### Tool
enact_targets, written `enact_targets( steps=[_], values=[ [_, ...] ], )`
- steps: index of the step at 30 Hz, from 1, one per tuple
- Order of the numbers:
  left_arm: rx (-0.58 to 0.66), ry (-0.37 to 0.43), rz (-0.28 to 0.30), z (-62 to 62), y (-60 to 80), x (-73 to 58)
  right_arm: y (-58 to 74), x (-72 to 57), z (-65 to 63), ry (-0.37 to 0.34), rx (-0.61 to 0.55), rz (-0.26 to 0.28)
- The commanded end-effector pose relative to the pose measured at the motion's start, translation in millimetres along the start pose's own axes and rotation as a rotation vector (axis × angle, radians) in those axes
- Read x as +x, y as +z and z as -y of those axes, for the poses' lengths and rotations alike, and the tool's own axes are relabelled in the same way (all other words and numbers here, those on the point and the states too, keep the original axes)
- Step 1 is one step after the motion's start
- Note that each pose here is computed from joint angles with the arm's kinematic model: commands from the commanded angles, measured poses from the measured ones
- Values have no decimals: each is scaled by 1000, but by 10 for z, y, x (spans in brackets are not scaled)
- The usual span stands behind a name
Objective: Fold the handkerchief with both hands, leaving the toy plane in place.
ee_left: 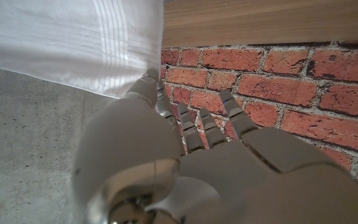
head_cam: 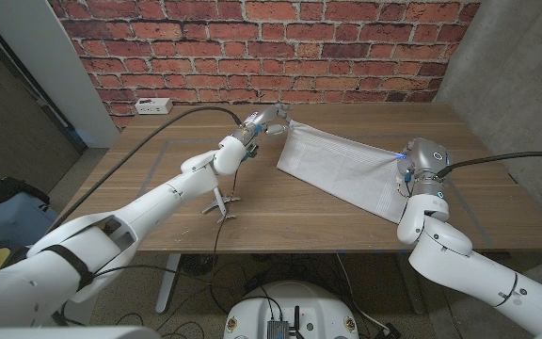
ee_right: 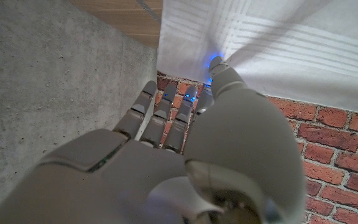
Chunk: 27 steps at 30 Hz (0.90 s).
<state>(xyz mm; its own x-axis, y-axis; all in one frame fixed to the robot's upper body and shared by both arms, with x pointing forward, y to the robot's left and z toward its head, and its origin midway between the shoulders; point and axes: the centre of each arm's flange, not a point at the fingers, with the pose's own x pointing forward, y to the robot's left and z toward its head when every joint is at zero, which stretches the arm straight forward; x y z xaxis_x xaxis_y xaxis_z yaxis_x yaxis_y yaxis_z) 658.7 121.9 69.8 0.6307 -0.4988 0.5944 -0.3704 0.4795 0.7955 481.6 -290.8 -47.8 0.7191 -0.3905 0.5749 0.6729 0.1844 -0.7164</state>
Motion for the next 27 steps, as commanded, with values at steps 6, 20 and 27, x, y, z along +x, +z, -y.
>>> enact_targets(
  steps=[6, 20, 27],
  values=[
    [19, -31, -10, 117, -6, 181, -28, 208, -92, 50, -29, -11],
    [45, -53, -25, 203, -35, 265, -37, 350, -164, 79, -61, -13],
    [60, -68, -25, 245, -34, 317, -39, 389, -200, 93, -76, -19]
  ],
)
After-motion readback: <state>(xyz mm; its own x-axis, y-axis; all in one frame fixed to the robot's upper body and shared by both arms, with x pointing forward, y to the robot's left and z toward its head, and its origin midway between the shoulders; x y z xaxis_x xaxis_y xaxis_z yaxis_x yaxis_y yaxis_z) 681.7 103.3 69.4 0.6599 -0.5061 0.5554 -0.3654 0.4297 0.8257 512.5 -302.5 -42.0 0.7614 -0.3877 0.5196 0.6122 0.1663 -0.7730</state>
